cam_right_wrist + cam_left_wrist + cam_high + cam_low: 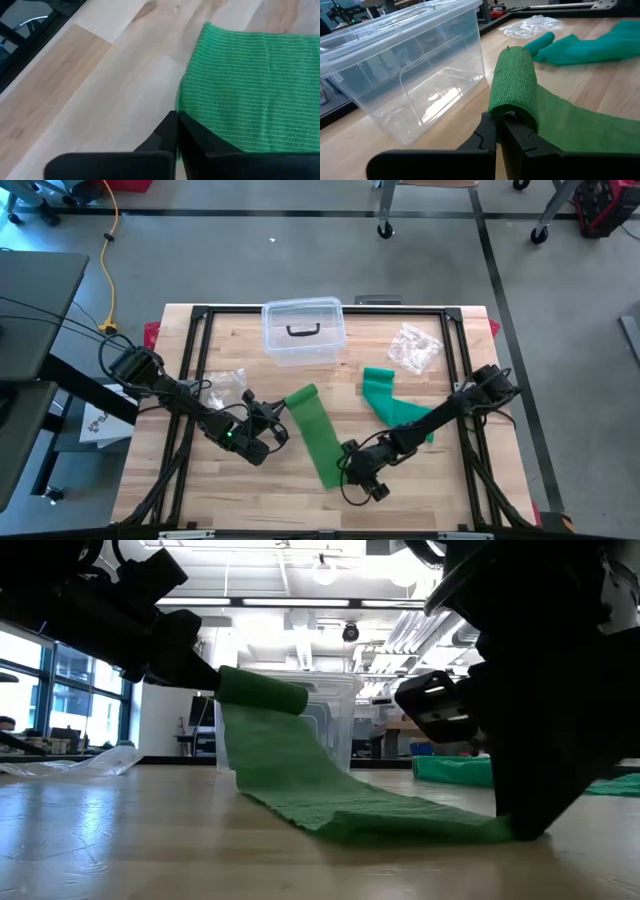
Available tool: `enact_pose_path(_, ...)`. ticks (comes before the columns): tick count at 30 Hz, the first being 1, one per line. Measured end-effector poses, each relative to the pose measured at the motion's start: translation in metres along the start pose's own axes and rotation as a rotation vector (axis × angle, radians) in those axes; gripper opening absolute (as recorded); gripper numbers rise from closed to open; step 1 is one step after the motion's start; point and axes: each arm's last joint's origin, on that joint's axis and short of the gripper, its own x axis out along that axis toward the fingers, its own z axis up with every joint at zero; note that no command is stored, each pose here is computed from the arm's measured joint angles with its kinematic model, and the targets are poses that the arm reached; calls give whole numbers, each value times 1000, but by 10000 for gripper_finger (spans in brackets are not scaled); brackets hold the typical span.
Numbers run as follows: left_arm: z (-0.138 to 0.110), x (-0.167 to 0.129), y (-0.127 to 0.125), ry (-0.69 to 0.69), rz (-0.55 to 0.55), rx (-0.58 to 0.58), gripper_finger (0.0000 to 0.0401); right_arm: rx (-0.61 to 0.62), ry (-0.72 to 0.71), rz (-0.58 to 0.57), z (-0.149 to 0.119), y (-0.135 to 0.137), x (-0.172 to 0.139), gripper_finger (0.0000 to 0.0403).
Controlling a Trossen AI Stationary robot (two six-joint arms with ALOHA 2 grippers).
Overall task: Roll bandage
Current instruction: Roll the green bandage
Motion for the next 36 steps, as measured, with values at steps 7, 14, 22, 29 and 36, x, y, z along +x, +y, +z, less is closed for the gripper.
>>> enact_pose_path(7, 0, 0, 0, 2, -3, 0, 1, 95, 78, 16, 1, 0, -25, 110)
enact_pose_path(14, 0, 0, -1, 8, -20, 58, 1, 143, 44, -37, 12, -8, -72, 183)
enact_pose_path(22, -1, 0, -3, 48, -85, 240, 1, 351, -212, -362, -39, -55, -89, 182)
enact_pose_path(29, -4, 8, 2, 94, -101, 415, 5, 603, -521, -244, -47, -117, -97, 174)
enact_pose_path(36, 7, 0, -9, -18, -147, 704, 2, 599, -555, -165, -38, -152, -104, 174)
